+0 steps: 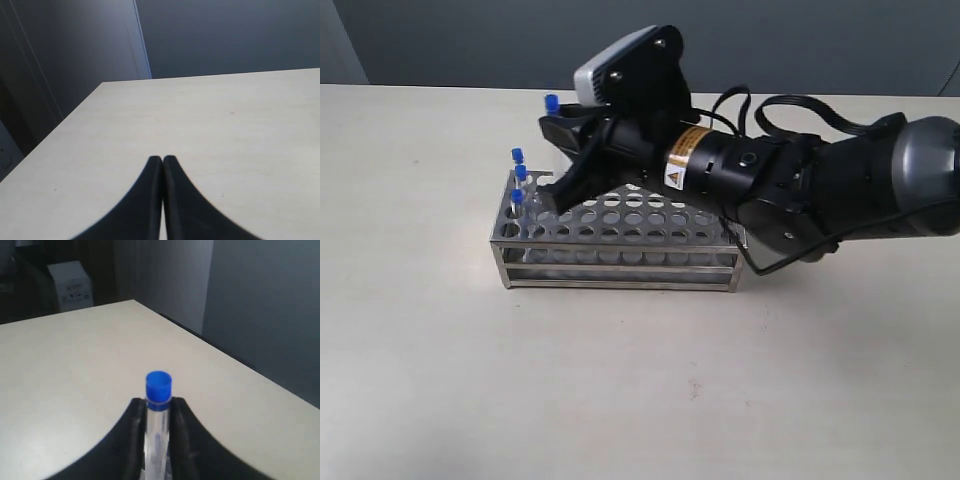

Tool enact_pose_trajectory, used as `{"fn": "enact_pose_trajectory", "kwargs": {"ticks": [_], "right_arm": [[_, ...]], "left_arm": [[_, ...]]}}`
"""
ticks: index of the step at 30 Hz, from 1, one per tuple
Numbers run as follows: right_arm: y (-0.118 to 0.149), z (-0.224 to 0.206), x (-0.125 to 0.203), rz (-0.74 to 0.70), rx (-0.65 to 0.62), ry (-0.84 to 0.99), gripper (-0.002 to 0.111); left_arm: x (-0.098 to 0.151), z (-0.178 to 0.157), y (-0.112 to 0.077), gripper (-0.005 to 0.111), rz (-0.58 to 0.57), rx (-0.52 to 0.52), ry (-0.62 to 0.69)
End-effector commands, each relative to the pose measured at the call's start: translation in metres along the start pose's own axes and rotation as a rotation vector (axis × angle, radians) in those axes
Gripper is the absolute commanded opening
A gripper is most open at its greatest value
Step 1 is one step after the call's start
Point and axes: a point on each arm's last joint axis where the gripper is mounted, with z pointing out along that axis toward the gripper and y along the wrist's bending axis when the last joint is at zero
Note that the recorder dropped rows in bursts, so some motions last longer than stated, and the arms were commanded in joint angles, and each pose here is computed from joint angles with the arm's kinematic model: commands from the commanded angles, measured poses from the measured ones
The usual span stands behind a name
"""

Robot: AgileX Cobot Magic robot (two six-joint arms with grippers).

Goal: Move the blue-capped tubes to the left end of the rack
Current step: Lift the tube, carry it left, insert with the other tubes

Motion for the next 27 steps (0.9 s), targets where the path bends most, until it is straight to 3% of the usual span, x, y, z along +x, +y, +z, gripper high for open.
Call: {"fn": "enact_pose_trajectory", "kwargs": {"ticks": [1, 12, 22, 27], "right_arm": [[0.023, 0.006, -0.012, -0.021, -0.064, -0.027, -0.001], [0.039, 0.025, 0.022, 0.023, -0.111, 0.036, -0.001], [0.038, 0.038, 0.014, 0.017, -0.108, 0.005, -0.001], [0.038, 0.047, 0.033, 0.022, -0.106, 0.065, -0.001]], "left_arm": [[-0.002, -0.001, 0.000, 0.001, -0.002, 0.001, -0.013], [-0.002, -0.001, 0.000, 0.001, -0.002, 0.001, -0.013], [-0.002, -0.001, 0.000, 0.001, -0.002, 0.001, -0.013], [-0.002, -0.001, 0.000, 0.001, -0.002, 0.001, -0.013]]}}
